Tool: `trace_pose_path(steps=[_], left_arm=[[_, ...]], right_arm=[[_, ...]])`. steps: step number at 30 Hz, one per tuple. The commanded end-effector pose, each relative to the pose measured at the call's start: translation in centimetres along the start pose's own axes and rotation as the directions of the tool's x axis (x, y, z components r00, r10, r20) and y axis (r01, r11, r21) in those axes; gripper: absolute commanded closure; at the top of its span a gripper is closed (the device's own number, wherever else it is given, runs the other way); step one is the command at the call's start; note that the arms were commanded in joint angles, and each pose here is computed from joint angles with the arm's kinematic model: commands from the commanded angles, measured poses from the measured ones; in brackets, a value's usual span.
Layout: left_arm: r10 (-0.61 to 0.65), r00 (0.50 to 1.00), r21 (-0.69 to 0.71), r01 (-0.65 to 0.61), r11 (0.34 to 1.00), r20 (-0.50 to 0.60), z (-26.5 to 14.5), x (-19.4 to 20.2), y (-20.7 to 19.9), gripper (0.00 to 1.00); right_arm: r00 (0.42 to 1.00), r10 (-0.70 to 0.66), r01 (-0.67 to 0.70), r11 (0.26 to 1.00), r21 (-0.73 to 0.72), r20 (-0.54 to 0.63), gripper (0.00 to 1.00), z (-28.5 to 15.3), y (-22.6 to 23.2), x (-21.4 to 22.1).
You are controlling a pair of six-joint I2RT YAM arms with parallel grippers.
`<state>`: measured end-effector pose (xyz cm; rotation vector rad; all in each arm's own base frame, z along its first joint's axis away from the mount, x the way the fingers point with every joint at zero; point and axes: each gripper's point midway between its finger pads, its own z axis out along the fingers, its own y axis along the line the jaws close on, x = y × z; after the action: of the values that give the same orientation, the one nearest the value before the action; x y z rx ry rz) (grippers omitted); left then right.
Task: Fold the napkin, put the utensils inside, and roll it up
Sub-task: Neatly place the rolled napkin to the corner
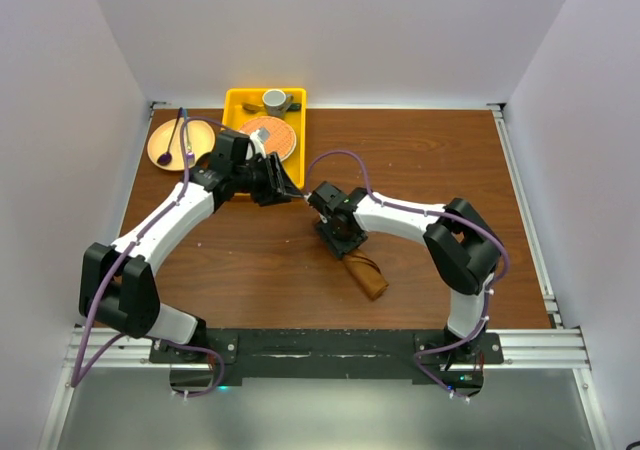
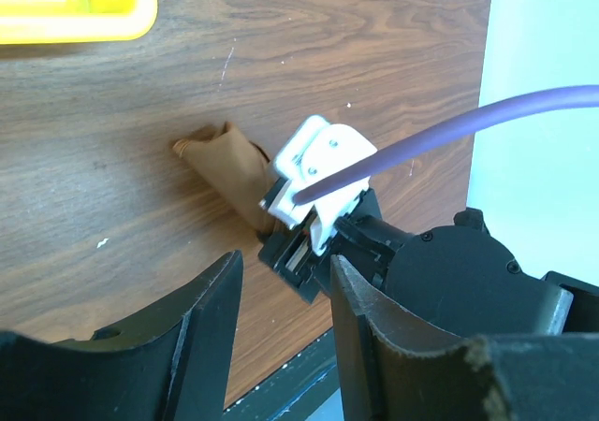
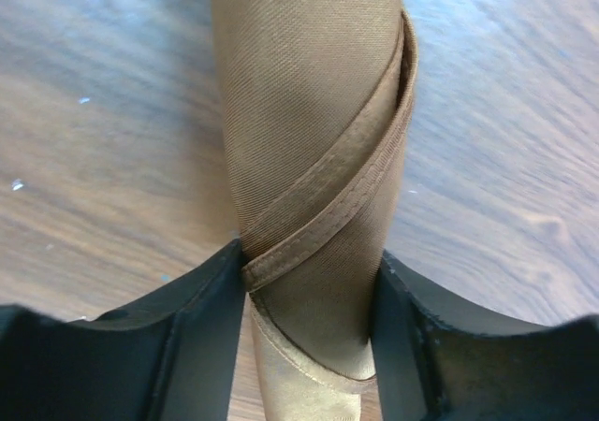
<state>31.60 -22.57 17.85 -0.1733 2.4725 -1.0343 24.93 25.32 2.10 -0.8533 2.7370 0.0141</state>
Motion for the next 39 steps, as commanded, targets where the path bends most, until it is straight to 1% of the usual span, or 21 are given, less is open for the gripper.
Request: trace_pose_path(steps=[1,4,6,9,12,13,15,16,18,19,21,22,23,24,26,27,29,30,34,36,39], left_arm=[[0.01,1.0,0.039,-0.011,0.999,0.021,-1.1,-0.4,-0.9,0.52],[0.01,1.0,0.041,-0.011,0.999,0.02,-1.1,-0.4,-0.9,0.52],[0.009,1.0,0.04,-0.009,0.999,0.017,-1.0,-0.5,-0.7,0.52],[0.013,1.0,0.047,-0.013,0.999,0.013,-1.0,-0.4,-0.8,0.52],[0.011,1.0,0.058,-0.012,0.998,0.008,-0.9,-0.3,-0.8,0.52],[0.009,1.0,0.058,-0.009,0.998,0.005,-0.8,-0.2,-0.7,0.52],[0.009,1.0,0.073,-0.009,0.997,0.003,-0.7,-0.1,-0.8,0.52],[0.008,1.0,0.075,-0.009,0.997,0.003,-0.6,0.0,-0.7,0.52],[0.014,1.0,0.083,-0.015,0.996,0.006,-0.6,0.0,-0.8,0.52],[0.015,1.0,0.082,-0.015,0.997,0.004,-0.5,0.1,-0.6,0.52],[0.025,1.0,0.084,-0.025,0.996,0.005,-0.3,0.1,-0.5,0.52],[0.026,1.0,0.081,-0.026,0.996,0.004,-0.3,0.2,-0.4,0.52],[0.03,1.0,0.082,-0.03,0.996,0.006,-0.2,0.2,-0.3,0.52],[0.03,1.0,0.086,-0.03,0.996,-0.001,-0.1,0.4,-0.2,0.52],[0.023,1.0,0.091,-0.022,0.996,-0.011,0.3,0.7,0.1,0.52],[0.02,1.0,0.102,-0.018,0.995,-0.022,0.5,0.9,0.1,0.52],[0.005,0.999,0.104,-0.002,0.995,-0.036,0.9,1.4,0.5,0.52],[0.003,0.999,0.111,0.002,0.994,-0.045,0.9,1.6,0.5,0.52],[0.001,0.998,0.115,0.007,0.993,-0.064,1.3,1.9,0.7,0.52],[0.002,0.998,0.118,0.006,0.993,-0.07,1.3,1.8,0.5,0.52],[0.006,0.997,0.118,0.003,0.993,-0.079,1.4,1.8,0.5,0.52]], right_arm=[[0.998,0.06,-0.061,0.994,0.093,0.02,0.52,0.1,-1.3,-0.6],[0.997,0.072,-0.075,0.988,0.135,0.029,0.55,0.4,-2.0,-0.9],[0.996,0.085,-0.089,0.985,0.15,0.031,0.55,0.7,-2.4,-1.1],[0.99,0.134,-0.139,0.973,0.184,0.038,0.57,1.1,-4.2,-1.2],[0.978,0.207,-0.208,0.953,0.219,0.026,0.58,1.7,-7.8,-0.9],[0.966,0.256,-0.255,0.937,0.237,0.026,0.58,2.0,-10.1,-0.7],[0.951,0.308,-0.301,0.92,0.253,0.01,0.59,2.5,-12.7,0.0],[0.931,0.365,-0.354,0.894,0.274,0.012,0.59,2.5,-15.5,0.3],[0.922,0.388,-0.372,0.871,0.322,0.016,0.6,2.4,-18.6,0.8],[0.904,0.427,-0.406,0.843,0.353,0.02,0.6,2.3,-21.3,1.2],[0.898,0.439,-0.408,0.821,0.4,0.016,0.61,2.2,-24.3,2.0],[0.879,0.476,-0.437,0.787,0.435,0.023,0.61,2.0,-26.9,2.9],[0.875,0.483,-0.436,0.773,0.461,0.019,0.62,2.0,-28.5,3.5],[0.852,0.524,-0.463,0.737,0.493,0.017,0.62,1.7,-30.8,4.9],[0.847,0.53,-0.465,0.716,0.52,0.027,0.62,1.7,-33.2,5.5],[0.833,0.553,-0.479,0.692,0.54,0.029,0.63,1.5,-34.8,6.5],[0.829,0.558,-0.474,0.671,0.57,0.033,0.63,1.6,-36.4,7.1],[0.83,0.557,-0.463,0.669,0.581,0.02,0.63,1.5,-37.7,8.0],[0.841,0.541,-0.441,0.659,0.609,0.024,0.61,1.7,-40.2,8.5],[0.846,0.533,-0.444,0.683,0.58,0.019,0.6,2.5,-40.9,8.5],[0.848,0.529,-0.457,0.711,0.534,0.022,0.53,3.2,-40.8,7.7]])
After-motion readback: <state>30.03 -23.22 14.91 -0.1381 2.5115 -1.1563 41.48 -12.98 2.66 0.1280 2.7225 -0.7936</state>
